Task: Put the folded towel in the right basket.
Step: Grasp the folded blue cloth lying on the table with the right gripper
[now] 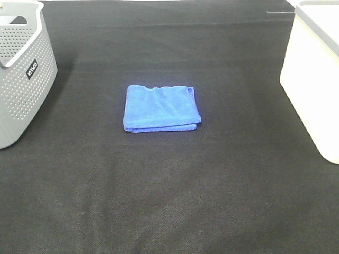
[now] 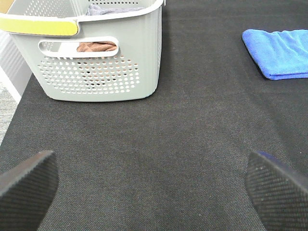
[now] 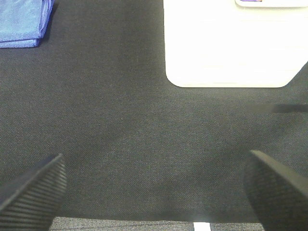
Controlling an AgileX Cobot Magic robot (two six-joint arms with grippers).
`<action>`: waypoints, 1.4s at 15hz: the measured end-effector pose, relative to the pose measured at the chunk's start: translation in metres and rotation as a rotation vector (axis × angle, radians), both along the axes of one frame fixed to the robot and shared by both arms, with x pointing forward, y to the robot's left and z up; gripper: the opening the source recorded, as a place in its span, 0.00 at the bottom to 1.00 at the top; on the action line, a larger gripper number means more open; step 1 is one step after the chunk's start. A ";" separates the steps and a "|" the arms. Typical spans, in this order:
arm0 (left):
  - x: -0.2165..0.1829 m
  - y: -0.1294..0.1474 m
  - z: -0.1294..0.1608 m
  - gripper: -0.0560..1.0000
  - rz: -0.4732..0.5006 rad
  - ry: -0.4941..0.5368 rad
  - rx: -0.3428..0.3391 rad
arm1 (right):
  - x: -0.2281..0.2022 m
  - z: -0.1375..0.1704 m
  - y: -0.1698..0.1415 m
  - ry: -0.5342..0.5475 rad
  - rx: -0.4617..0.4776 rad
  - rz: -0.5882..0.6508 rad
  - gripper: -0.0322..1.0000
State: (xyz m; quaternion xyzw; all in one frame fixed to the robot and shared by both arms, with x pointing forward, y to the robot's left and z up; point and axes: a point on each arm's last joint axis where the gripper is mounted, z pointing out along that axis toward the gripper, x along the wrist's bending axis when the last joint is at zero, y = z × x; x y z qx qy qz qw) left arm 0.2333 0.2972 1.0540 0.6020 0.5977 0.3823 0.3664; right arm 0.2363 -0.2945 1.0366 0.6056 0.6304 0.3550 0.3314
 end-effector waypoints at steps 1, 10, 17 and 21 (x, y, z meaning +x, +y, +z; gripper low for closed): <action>0.000 0.000 0.000 0.99 0.000 0.000 0.000 | 0.000 0.000 0.000 0.000 0.000 0.000 0.96; 0.000 0.000 0.000 0.99 0.000 0.000 0.000 | 0.000 0.000 0.000 0.000 0.000 0.000 0.96; 0.000 0.000 0.000 0.99 0.000 0.000 0.000 | 0.000 0.000 0.000 0.000 0.000 0.000 0.96; 0.000 0.000 0.000 0.99 0.000 0.000 0.000 | 0.000 0.000 0.000 0.000 0.000 0.000 0.96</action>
